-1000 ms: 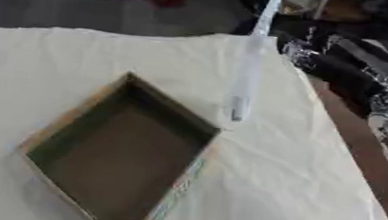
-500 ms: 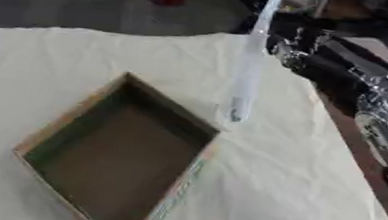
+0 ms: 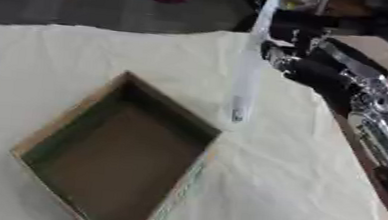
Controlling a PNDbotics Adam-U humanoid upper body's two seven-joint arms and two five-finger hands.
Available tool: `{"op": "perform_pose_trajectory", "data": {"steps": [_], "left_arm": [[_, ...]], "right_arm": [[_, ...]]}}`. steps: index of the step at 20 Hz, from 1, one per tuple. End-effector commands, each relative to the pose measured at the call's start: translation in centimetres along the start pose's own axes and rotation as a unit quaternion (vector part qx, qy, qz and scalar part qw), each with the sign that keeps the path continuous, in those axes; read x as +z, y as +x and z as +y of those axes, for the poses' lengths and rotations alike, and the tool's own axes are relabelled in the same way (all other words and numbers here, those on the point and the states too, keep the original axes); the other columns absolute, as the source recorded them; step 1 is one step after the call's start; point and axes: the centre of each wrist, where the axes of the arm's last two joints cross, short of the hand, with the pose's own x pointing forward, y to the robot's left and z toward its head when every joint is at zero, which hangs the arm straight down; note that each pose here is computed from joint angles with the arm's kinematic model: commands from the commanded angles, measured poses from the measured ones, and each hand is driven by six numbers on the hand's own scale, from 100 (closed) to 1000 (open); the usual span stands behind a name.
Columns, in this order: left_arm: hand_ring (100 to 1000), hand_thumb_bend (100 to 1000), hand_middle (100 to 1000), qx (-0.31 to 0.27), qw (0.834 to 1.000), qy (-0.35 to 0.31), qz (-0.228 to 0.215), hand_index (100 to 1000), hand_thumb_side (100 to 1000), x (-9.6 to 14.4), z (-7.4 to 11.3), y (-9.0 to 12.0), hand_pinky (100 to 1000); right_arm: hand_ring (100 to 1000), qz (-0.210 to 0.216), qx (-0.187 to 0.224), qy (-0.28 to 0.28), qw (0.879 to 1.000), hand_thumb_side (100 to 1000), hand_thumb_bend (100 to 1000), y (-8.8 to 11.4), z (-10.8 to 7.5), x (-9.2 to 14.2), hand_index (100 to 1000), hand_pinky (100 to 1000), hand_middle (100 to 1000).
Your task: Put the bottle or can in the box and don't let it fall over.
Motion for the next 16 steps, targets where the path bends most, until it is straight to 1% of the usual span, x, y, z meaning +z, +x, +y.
{"op": "perform_pose_trajectory", "data": {"steps": [1, 6, 11, 16], "left_arm": [[1000, 100, 1000, -0.001, 1.000, -0.007, -0.011, 720, 618, -0.40, 0.03, 0.57, 1000], [1000, 100, 1000, 0.001, 1.000, -0.007, -0.012, 719, 618, -0.41, 0.00, 0.54, 1000], [1000, 100, 1000, 0.001, 1.000, -0.006, -0.011, 719, 618, -0.35, 0.05, 0.49, 1000], [1000, 100, 1000, 0.001, 1.000, -0.006, -0.011, 719, 618, -0.34, 0.06, 0.47, 1000]], "right_arm": [[1000, -0.015, 0.011, -0.007, 1.000, 477, 100, 0.80, -0.53, -0.08, 962, 1000, 1000], [1000, -0.017, 0.011, -0.011, 1.000, 493, 100, 0.87, -0.60, -0.31, 957, 1000, 1000], [1000, -0.014, 0.012, -0.028, 0.999, 495, 100, 0.81, -0.67, -0.43, 955, 1000, 1000], [1000, -0.014, 0.011, -0.030, 0.999, 495, 100, 0.84, -0.62, -0.41, 955, 1000, 1000]]}}
